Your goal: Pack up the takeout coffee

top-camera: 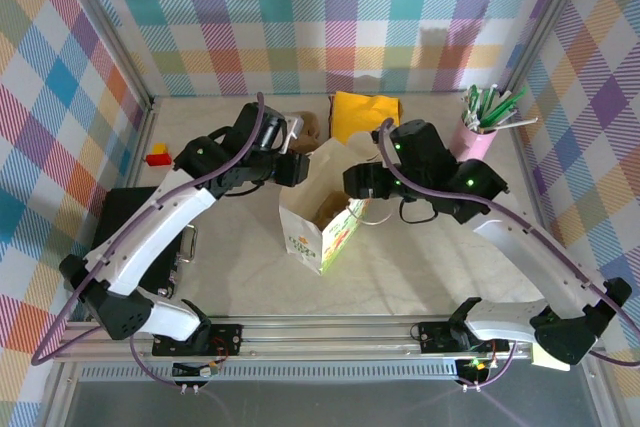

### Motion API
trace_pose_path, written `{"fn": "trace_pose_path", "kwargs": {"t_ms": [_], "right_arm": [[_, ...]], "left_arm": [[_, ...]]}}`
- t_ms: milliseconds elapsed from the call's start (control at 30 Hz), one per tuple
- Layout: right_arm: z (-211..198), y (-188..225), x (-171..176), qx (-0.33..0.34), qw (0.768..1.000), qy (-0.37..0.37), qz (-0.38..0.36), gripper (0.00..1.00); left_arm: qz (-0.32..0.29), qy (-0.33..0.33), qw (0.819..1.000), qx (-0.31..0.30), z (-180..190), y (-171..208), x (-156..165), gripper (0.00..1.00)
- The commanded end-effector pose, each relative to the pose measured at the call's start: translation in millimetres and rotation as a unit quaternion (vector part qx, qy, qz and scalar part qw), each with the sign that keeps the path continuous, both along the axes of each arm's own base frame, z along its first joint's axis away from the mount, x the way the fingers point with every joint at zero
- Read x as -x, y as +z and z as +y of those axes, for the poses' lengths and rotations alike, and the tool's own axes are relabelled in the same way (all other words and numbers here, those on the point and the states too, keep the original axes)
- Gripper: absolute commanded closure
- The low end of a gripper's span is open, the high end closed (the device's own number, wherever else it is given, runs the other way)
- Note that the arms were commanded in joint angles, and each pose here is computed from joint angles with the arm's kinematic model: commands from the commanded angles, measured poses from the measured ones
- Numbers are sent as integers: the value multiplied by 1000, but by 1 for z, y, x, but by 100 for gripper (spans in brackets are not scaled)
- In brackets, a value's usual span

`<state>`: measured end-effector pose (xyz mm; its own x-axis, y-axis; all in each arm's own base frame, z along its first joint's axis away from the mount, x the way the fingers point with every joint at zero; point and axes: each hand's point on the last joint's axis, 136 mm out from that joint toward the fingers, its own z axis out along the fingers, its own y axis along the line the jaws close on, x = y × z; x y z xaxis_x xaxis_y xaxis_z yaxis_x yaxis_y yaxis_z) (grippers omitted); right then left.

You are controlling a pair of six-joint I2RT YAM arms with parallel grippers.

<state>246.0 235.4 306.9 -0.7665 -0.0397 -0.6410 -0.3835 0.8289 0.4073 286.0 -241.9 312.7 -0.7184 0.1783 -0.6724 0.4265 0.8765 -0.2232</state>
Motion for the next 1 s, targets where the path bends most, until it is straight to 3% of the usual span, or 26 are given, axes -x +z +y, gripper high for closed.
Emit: {"fn": "trace_pose_path", "kwargs": {"t_ms": [0,167,433,667,967], "right_arm": [[-7,2,-9,-38,998,-43,12,25],[-10,-14,-15,-58,996,-56,46,27],[-11,-34,-21,-73,992,-65,81,29],[-10,-49,-23,-71,991,-64,97,33],[-11,-60,-24,-65,990,-66,105,40]], "left_arm": [[-52,2,998,-18,1,31,12,65],[-25,-52,998,-1,-42,19,21,73],[65,-92,993,-36,-83,-51,21,83],[117,-87,984,-102,-81,-109,17,92],[158,-76,979,-105,-71,-151,21,97]]}}
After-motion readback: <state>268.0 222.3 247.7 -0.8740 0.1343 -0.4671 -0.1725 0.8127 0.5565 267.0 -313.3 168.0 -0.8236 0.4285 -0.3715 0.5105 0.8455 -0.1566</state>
